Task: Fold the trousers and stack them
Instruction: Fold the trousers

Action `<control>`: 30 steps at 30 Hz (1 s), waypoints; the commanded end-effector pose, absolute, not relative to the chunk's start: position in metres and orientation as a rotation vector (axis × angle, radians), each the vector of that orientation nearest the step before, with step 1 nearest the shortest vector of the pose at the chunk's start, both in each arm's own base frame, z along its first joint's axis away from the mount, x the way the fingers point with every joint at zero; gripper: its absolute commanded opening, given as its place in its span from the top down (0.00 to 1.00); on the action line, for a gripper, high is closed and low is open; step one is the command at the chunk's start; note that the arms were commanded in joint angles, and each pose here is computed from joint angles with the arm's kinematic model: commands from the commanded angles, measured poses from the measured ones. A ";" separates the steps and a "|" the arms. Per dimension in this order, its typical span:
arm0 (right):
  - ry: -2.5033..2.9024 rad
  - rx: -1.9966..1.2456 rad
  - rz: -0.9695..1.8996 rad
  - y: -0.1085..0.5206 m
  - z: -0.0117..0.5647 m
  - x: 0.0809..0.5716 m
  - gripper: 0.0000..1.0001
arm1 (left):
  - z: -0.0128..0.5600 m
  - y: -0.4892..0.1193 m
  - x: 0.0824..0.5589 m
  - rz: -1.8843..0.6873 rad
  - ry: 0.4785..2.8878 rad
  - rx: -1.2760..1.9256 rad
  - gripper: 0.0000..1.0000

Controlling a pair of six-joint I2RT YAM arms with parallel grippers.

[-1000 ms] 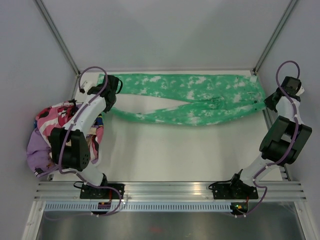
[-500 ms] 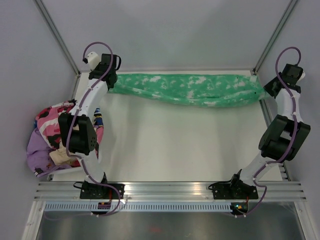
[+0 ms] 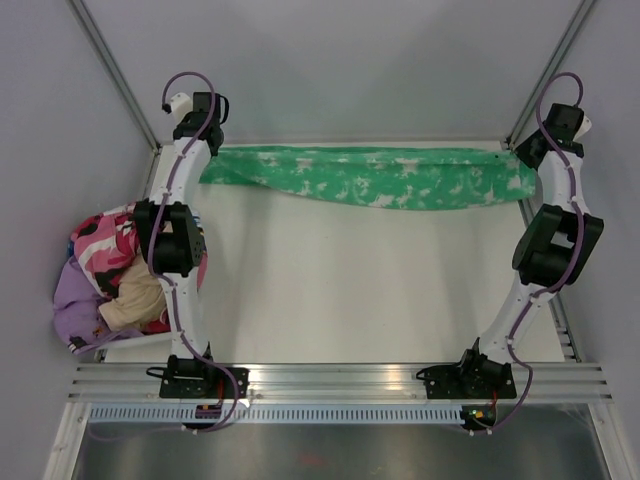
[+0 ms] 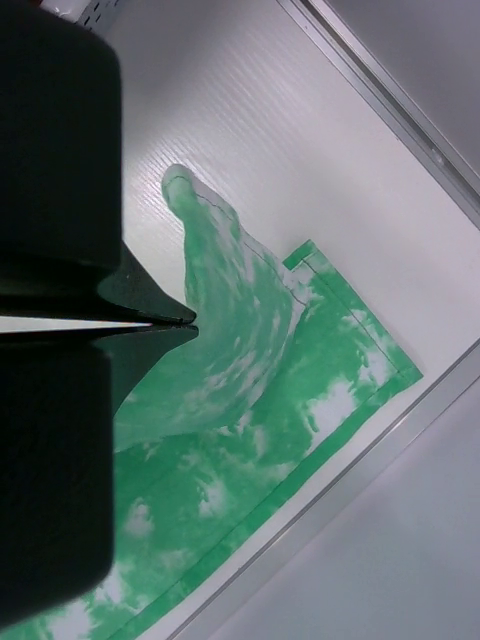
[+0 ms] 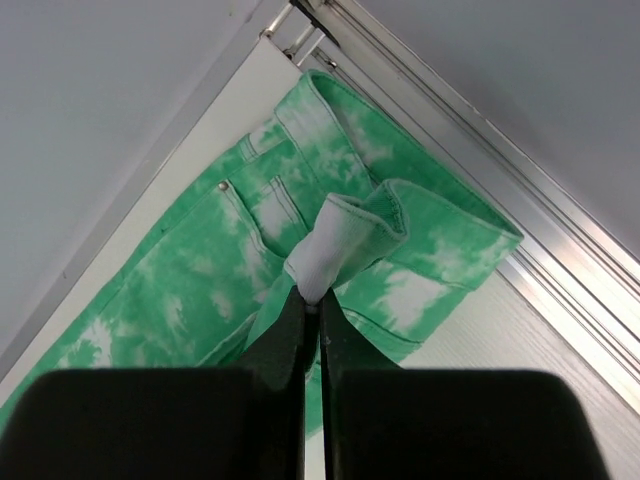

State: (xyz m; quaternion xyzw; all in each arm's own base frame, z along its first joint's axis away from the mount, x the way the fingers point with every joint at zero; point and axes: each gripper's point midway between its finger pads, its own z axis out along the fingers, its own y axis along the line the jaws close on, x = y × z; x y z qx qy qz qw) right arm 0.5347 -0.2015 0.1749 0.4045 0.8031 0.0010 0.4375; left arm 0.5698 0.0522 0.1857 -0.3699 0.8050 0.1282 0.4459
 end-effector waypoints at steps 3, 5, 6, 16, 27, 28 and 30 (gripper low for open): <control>1.862 0.934 0.009 -0.215 0.207 0.574 1.00 | 0.197 0.083 0.579 0.426 1.932 -0.917 0.98; 1.877 0.906 0.015 -0.209 0.199 0.587 1.00 | 0.198 0.085 0.582 0.441 1.930 -0.916 0.98; 1.886 0.889 0.010 -0.208 0.197 0.590 1.00 | 0.190 0.087 0.584 0.463 1.938 -0.917 0.98; 1.896 0.884 -0.035 -0.214 0.174 0.608 1.00 | 0.182 0.108 0.566 0.623 1.932 -0.969 0.98; 1.855 0.819 -0.016 -0.213 0.181 0.622 1.00 | 0.241 0.123 0.575 0.712 1.819 -0.837 0.98; 1.849 0.815 -0.010 -0.213 0.182 0.624 1.00 | 0.247 0.121 0.578 0.710 1.803 -0.831 0.98; 1.824 0.799 -0.001 -0.212 0.186 0.630 0.99 | 0.244 0.123 0.582 0.734 1.809 -0.800 0.98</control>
